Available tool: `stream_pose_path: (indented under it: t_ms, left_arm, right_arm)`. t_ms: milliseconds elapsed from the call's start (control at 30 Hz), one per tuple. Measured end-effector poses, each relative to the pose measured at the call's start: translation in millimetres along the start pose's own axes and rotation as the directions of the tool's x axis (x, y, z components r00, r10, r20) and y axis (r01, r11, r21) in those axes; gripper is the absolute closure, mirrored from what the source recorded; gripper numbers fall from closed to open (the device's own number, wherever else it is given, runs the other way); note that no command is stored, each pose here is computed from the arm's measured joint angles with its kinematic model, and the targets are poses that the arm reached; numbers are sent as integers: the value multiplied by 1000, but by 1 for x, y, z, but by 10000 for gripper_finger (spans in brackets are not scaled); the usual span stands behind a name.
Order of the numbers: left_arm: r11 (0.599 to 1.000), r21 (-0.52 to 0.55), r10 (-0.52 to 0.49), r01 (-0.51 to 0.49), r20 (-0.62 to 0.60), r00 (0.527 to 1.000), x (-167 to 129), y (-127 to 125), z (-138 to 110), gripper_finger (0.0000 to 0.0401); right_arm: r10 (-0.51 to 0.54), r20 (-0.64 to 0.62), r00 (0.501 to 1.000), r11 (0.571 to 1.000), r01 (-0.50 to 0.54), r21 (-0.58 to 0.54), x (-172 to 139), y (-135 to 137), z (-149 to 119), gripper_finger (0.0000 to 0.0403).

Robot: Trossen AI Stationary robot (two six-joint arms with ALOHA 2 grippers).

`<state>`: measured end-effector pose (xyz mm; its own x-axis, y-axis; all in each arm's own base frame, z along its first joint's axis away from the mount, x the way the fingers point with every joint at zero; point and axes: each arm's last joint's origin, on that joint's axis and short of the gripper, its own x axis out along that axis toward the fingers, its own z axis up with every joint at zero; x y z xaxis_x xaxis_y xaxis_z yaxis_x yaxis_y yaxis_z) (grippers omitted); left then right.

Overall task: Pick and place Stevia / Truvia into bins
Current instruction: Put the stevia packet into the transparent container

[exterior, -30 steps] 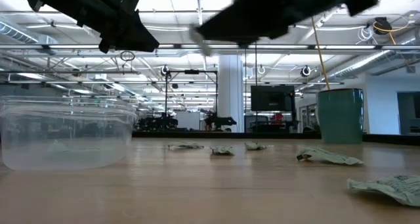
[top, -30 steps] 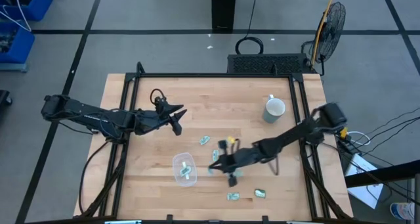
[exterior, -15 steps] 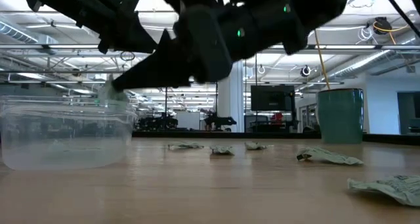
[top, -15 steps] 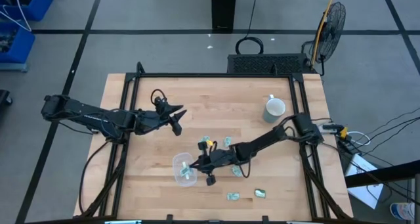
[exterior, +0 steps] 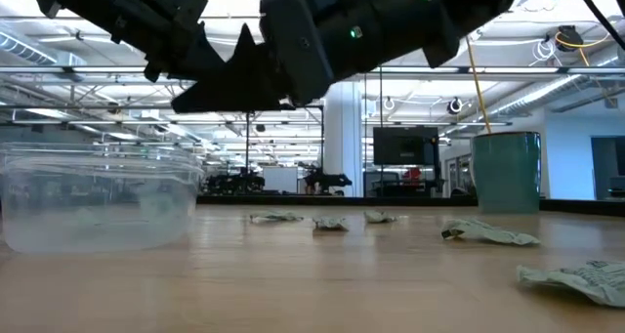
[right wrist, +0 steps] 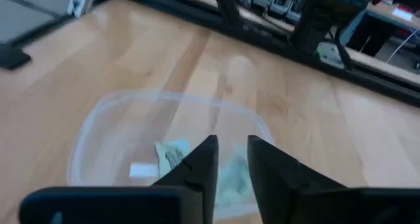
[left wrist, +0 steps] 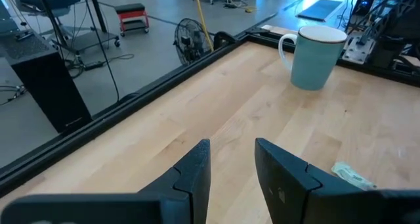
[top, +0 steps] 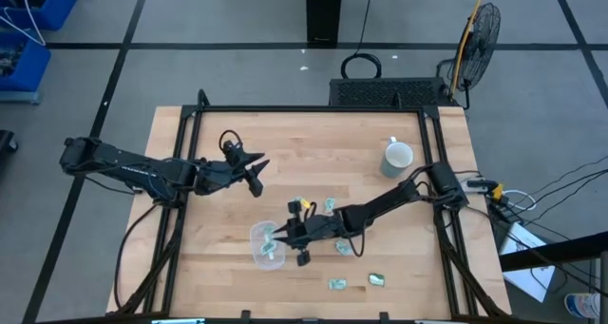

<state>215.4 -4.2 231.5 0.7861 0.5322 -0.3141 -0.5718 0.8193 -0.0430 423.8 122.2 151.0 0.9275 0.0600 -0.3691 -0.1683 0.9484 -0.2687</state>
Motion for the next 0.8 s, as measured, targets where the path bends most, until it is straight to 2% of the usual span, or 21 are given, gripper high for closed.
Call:
stream_pose_path:
  t_ms: [100, 167, 267, 333, 400, 500, 633, 800]
  left_arm:
    - [1000, 1, 1, -1, -2, 1000, 0, 0, 0, 277]
    - [1000, 3, 3, -3, -8, 1000, 0, 0, -1, 277]
    - [1000, 9, 5, -5, -16, 1000, 0, 1, -2, 277]
    - [1000, 10, 5, -5, -16, 1000, 0, 1, -2, 277]
    - [1000, 3, 5, -5, -16, 1000, 0, 1, -2, 277]
    - [1000, -5, 5, -5, -16, 1000, 0, 1, -2, 277]
    - [1000, -8, 5, -5, -16, 1000, 0, 1, -2, 277]
    - [1000, -13, 5, -5, -16, 1000, 0, 1, -2, 277]
  right_arm:
    - [-11, -31, 999, 999, 10, -37, -5, -4, 4, 305]
    - [-76, -81, 994, 996, 71, -59, -9, -7, 4, 298]
    - [-201, -212, 956, 978, 183, -102, -14, -12, -3, 296]
    - [-240, -287, 927, 970, 217, -108, -17, -16, -10, 297]
    - [-240, -343, 908, 971, 226, -80, -18, -21, -16, 297]
    - [-185, -396, 899, 979, 202, -1, -18, -30, -28, 297]
    - [-116, -387, 915, 986, 154, 68, -18, -41, -43, 299]
    - [-108, -372, 922, 984, 152, 90, -21, -49, -63, 302]
